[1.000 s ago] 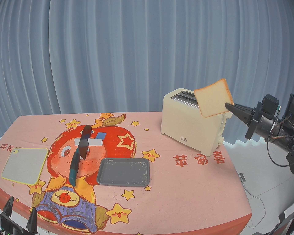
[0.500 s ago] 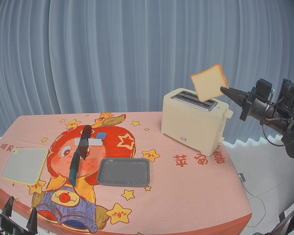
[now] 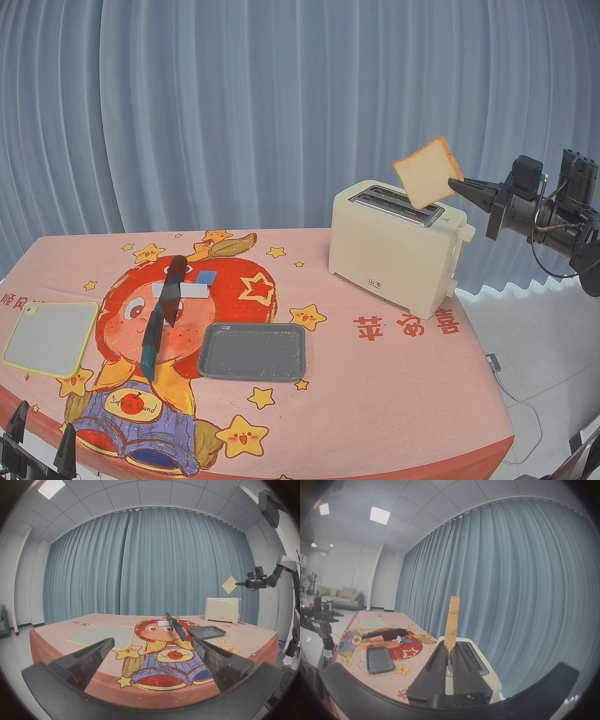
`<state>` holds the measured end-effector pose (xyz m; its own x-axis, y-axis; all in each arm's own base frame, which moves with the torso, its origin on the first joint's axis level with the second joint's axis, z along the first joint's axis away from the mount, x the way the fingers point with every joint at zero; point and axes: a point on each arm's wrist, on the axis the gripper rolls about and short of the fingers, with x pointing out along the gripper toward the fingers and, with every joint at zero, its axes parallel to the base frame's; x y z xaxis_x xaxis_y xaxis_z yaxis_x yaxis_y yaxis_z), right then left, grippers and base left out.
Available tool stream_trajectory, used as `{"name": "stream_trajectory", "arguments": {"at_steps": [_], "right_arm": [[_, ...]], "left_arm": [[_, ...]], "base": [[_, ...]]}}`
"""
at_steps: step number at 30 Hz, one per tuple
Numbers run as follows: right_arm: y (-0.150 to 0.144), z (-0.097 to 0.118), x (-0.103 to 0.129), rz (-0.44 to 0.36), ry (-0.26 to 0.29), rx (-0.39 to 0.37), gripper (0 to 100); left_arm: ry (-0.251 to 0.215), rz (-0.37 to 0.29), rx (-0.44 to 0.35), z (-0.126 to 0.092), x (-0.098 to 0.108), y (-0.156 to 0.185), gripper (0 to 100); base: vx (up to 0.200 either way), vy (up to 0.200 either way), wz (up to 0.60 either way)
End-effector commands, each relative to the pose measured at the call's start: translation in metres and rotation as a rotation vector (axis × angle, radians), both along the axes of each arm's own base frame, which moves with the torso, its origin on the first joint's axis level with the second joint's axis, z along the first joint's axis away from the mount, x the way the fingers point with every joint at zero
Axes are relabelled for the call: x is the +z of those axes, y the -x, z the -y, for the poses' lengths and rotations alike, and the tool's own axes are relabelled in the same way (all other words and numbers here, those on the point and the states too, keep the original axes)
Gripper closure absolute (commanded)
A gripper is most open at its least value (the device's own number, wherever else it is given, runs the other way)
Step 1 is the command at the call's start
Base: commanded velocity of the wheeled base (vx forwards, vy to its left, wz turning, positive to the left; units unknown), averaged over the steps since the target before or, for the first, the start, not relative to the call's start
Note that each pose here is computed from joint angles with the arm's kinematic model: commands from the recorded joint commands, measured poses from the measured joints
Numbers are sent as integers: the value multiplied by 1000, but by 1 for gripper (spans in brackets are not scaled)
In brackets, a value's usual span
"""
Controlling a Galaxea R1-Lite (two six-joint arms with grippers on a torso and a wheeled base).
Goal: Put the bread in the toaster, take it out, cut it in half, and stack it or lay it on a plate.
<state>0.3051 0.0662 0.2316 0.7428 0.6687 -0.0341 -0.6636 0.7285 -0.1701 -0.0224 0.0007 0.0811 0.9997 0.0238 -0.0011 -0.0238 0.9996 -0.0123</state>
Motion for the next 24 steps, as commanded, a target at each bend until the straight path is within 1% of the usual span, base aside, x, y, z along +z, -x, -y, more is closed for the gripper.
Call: {"name": "stream_trajectory", "arguments": {"at_steps": [1,3,13,18,24], "right_arm": [[-11,1,-12,-20,31,5,100],[-13,0,-15,-16,43,8,100],[-33,2,-21,-24,51,-4,100],[-39,1,-29,-44,54,-3,100],[-41,-2,-30,-47,55,3,100]], "left_arm": [[1,-19,1,0,-5,-1,0],[0,-19,1,0,-5,-1,0],[0,-19,1,0,-5,-1,0],[1,-19,1,0,-5,-1,0],[0,-19,1,0,-5,-1,0]], "base": [[0,0,0],[0,0,0],[0,0,0],[0,0,0],[0,0,0]]}}
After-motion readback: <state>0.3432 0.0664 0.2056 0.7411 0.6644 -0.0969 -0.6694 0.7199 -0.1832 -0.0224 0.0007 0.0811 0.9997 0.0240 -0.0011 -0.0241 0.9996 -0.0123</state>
